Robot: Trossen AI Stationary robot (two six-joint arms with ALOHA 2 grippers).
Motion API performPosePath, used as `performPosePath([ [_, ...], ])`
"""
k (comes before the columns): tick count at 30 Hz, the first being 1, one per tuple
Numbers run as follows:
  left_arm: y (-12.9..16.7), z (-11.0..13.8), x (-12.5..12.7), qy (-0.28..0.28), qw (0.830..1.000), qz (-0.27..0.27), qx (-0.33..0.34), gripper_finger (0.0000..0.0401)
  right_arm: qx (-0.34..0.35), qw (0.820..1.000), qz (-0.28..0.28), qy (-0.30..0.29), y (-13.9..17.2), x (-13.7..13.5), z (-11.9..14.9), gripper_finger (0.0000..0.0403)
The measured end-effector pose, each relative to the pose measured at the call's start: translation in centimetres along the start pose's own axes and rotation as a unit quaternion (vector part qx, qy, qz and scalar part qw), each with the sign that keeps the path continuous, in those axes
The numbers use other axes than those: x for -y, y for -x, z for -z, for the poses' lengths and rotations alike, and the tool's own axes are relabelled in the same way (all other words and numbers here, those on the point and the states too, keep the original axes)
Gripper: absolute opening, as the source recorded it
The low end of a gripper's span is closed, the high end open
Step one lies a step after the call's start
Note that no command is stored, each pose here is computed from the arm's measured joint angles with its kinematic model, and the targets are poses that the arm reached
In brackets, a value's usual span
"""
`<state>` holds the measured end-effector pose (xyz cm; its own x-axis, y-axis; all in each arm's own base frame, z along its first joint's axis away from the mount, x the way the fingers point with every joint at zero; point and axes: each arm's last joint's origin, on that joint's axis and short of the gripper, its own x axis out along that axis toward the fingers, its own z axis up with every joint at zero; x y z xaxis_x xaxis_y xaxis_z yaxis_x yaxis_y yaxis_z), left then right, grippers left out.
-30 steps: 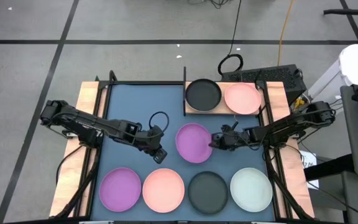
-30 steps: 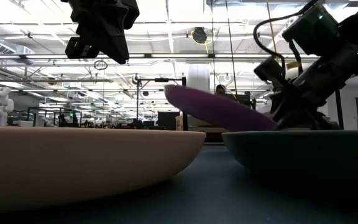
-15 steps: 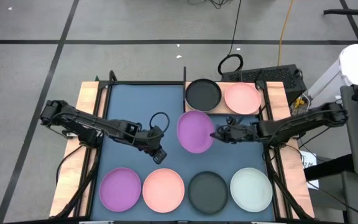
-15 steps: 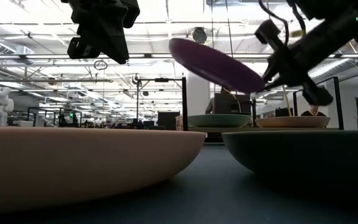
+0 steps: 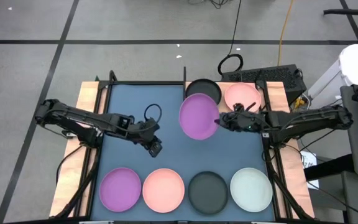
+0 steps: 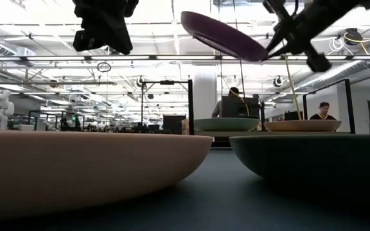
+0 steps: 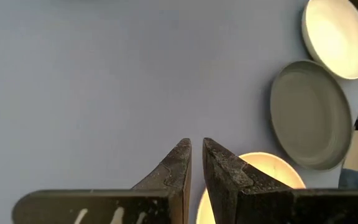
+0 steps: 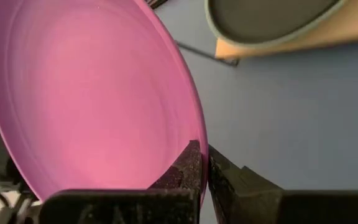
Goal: Place and stack plates onto a shelf
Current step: Stack the top purple plate on top of the orange plate on the shelf
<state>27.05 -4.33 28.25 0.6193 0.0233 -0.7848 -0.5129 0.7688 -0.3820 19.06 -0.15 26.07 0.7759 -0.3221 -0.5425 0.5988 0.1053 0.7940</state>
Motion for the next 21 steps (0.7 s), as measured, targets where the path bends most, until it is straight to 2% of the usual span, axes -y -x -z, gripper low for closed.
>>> performPosePath([
  [6, 0.6, -0.3, -0.3, -0.007, 1.000, 0.000, 0.012, 0.0044, 0.024, 0.998, 0.048, 0.042, 2.3, -2.2, -2.5, 0.0000],
  [21, 0.5, -0.3, -0.4, -0.006, 1.000, -0.004, 0.011, 0.0044, 0.056, 0.995, 0.050, 0.060, 4.7, -5.0, -7.3, 0.0000],
])
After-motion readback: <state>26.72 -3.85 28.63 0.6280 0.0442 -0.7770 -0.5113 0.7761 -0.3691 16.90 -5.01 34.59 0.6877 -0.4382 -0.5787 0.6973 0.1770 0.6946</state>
